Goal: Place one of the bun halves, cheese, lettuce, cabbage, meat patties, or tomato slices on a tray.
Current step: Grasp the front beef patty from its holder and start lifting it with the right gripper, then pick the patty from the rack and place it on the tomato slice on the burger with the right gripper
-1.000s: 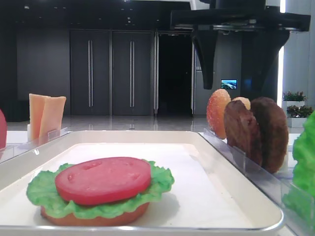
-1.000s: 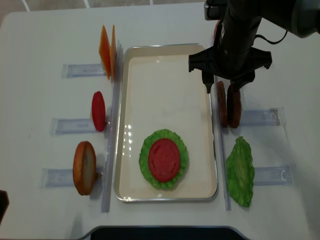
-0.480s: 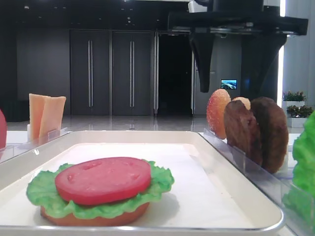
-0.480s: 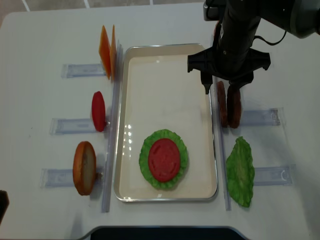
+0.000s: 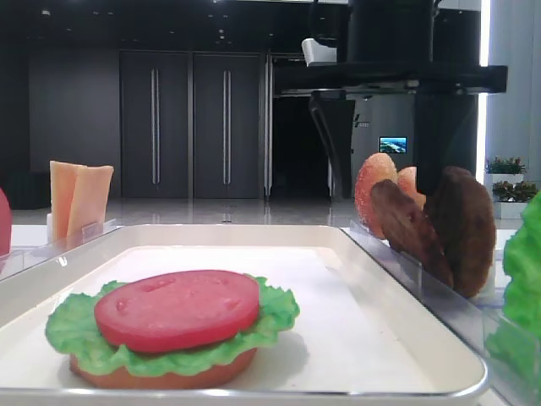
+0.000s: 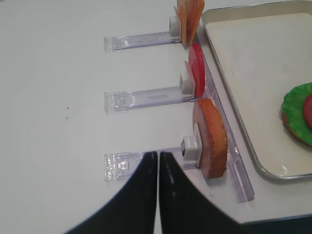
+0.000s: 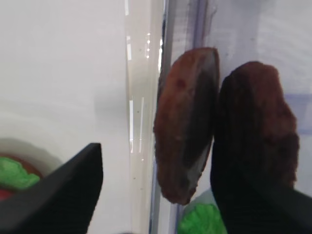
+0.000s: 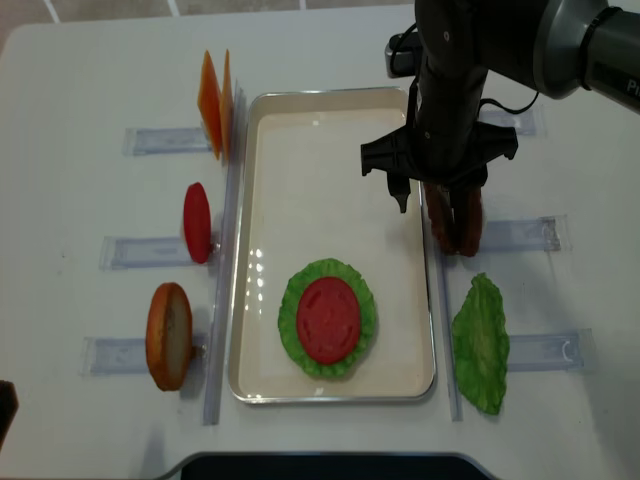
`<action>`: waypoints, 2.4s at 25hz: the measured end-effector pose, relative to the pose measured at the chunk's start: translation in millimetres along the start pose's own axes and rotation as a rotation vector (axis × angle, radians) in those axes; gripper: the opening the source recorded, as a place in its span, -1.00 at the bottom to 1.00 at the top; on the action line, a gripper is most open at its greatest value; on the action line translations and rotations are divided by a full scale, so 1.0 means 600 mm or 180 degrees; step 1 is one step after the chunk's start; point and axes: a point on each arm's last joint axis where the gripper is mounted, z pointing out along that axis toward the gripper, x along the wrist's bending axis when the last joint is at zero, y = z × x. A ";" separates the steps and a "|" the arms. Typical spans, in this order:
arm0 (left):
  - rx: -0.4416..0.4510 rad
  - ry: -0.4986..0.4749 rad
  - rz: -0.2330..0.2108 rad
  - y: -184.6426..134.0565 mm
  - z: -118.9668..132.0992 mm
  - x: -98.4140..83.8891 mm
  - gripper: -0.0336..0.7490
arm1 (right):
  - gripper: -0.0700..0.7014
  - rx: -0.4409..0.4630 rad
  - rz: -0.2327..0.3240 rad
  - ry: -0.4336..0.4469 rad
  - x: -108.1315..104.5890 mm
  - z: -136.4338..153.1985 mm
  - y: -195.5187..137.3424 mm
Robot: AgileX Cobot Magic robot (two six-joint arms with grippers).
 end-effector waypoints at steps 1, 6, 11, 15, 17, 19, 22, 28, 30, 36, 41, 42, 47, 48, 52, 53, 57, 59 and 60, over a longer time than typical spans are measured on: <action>0.0000 0.0000 0.0000 0.000 0.000 0.000 -0.91 | 0.42 -0.0029 -0.0025 -0.0050 -0.002 0.000 0.001; 0.0000 0.0000 0.0000 0.000 0.000 0.000 -0.91 | 0.42 -0.0157 -0.0101 -0.0182 -0.009 0.000 0.008; 0.0000 0.0000 0.0000 0.000 0.000 0.000 -0.91 | 0.42 -0.0155 -0.0110 -0.0226 -0.009 0.008 0.011; 0.0000 0.0000 0.0000 0.000 0.000 0.000 -0.91 | 0.42 -0.0110 -0.0112 -0.0251 -0.008 0.019 0.012; 0.0000 0.0000 0.0000 0.000 0.000 0.000 -0.91 | 0.42 -0.0106 -0.0113 -0.0253 -0.007 0.021 0.013; 0.0000 0.0000 0.0000 0.000 0.000 0.000 -0.91 | 0.42 -0.0114 -0.0113 -0.0248 -0.007 0.021 0.013; 0.0000 0.0000 0.0000 0.000 0.000 0.000 -0.91 | 0.42 -0.0120 -0.0114 -0.0245 -0.007 0.021 0.013; 0.0000 0.0000 0.0000 0.000 0.000 0.000 -0.91 | 0.40 -0.0076 -0.0122 -0.0302 -0.010 0.021 0.011; 0.0000 0.0000 0.0000 0.000 0.000 0.000 -0.91 | 0.36 -0.0070 -0.0141 -0.0359 -0.012 0.020 0.011; 0.0000 0.0000 0.0000 0.000 0.000 0.000 -0.91 | -0.03 -0.0062 -0.0148 -0.0385 -0.014 0.020 0.011; 0.0000 0.0000 0.0000 0.000 0.000 0.000 -0.91 | -0.42 -0.0092 -0.0165 -0.0411 -0.015 0.020 0.012; 0.0000 0.0000 0.0000 0.000 0.000 0.000 -0.91 | -0.42 -0.0090 -0.0174 -0.0437 -0.016 0.020 0.012; 0.0000 0.0000 0.0000 0.000 0.000 0.000 -0.91 | -0.42 -0.0052 -0.0180 -0.0491 -0.019 0.020 0.011; 0.0000 0.0000 0.0000 0.000 0.000 0.000 -0.91 | -0.42 -0.0053 -0.0180 -0.0491 -0.019 0.019 0.011; 0.0000 0.0000 0.0000 0.000 0.000 0.000 -0.91 | -0.42 -0.0040 -0.0170 -0.0476 -0.018 0.018 0.010; 0.0000 0.0000 0.0000 0.000 0.000 0.000 -0.91 | -0.43 -0.0032 -0.0164 -0.0468 -0.018 0.017 0.009; 0.0000 0.0000 0.0000 0.000 0.000 0.000 -0.91 | -0.43 -0.0089 -0.0140 -0.0409 -0.021 -0.010 0.002; 0.0000 0.0000 0.0000 0.000 0.000 0.000 -0.91 | -0.43 -0.0186 -0.0129 -0.0348 -0.024 -0.032 -0.003; 0.0000 0.0000 0.0000 0.000 0.000 0.000 -0.91 | -0.43 -0.0227 -0.0123 -0.0318 -0.025 -0.042 -0.005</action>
